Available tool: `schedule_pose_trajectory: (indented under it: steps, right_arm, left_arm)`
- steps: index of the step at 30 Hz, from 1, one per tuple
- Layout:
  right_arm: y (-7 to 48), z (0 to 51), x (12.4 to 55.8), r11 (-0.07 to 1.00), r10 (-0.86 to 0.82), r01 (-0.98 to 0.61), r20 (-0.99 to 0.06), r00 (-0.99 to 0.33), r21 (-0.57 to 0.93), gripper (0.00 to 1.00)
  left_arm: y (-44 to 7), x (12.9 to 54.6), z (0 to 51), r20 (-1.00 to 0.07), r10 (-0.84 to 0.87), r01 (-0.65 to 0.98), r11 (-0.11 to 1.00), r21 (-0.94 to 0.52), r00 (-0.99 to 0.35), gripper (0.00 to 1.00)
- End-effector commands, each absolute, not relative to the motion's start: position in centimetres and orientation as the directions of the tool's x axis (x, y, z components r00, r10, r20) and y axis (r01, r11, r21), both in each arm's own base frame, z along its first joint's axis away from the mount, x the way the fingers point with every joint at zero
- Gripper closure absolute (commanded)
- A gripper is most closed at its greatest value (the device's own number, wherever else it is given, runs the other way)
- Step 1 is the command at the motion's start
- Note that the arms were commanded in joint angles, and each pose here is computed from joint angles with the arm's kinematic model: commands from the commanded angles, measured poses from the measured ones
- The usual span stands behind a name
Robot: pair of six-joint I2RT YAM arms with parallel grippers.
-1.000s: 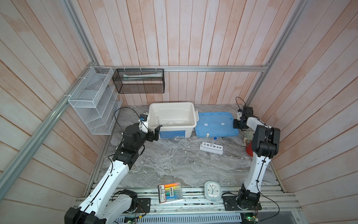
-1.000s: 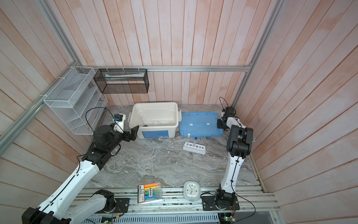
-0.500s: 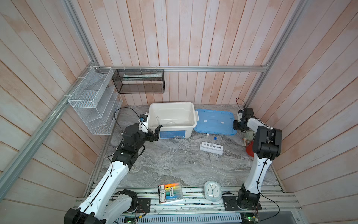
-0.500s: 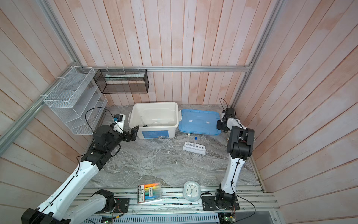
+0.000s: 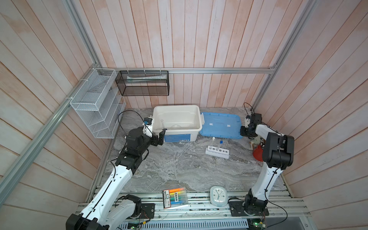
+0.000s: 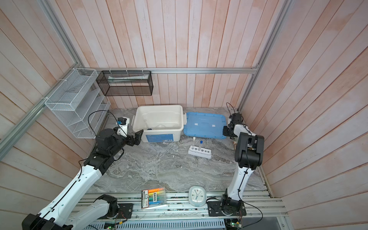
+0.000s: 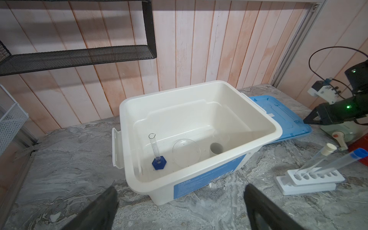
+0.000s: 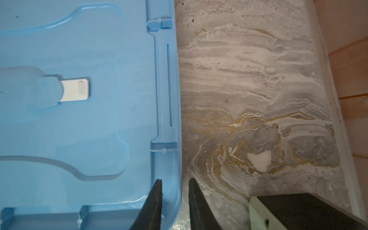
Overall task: Organize the chemistry lab equipment
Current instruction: 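Lower the right gripper and close it on the blue lid's edge, then lift the blue lid edge with the right gripper, tilting it up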
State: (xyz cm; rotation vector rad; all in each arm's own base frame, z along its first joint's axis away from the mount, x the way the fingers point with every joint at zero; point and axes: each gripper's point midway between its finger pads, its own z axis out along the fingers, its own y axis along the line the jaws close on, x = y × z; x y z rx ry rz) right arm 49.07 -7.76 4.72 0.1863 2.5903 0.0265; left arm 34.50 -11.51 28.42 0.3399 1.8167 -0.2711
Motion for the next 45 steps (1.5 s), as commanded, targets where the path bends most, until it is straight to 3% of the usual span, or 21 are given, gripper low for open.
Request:
schedule_pose_trajectory:
  steps: [1,11,24,35,45]
  right_arm:
    - [-7.7,3.4,49.3,0.989,0.149,0.135,-0.494,-0.856,0.065,0.76]
    - [-7.8,2.2,50.0,0.989,0.150,0.134,-0.486,-0.861,0.066,0.80]
    - [-7.8,3.0,50.3,0.989,0.149,0.133,-0.501,-0.852,0.068,0.96]
    - [-8.7,7.0,50.2,0.978,0.206,0.178,-0.558,-0.804,0.105,1.00]
    - [-9.2,14.0,50.3,0.974,0.226,0.188,-0.659,-0.718,0.129,1.00]
  left_arm:
    - [-11.5,34.2,28.9,-0.967,0.089,0.376,0.927,-0.008,-0.240,0.00]
    - [-11.5,34.3,28.9,-0.966,0.086,0.374,0.927,-0.013,-0.246,0.00]
    - [-11.6,34.2,29.3,-0.967,0.078,0.379,0.925,-0.021,-0.243,0.00]
    - [-12.1,33.5,30.2,-0.974,0.073,0.413,0.910,-0.024,-0.216,0.00]
    - [-12.3,33.4,30.4,-0.975,0.069,0.423,0.905,-0.029,-0.213,0.00]
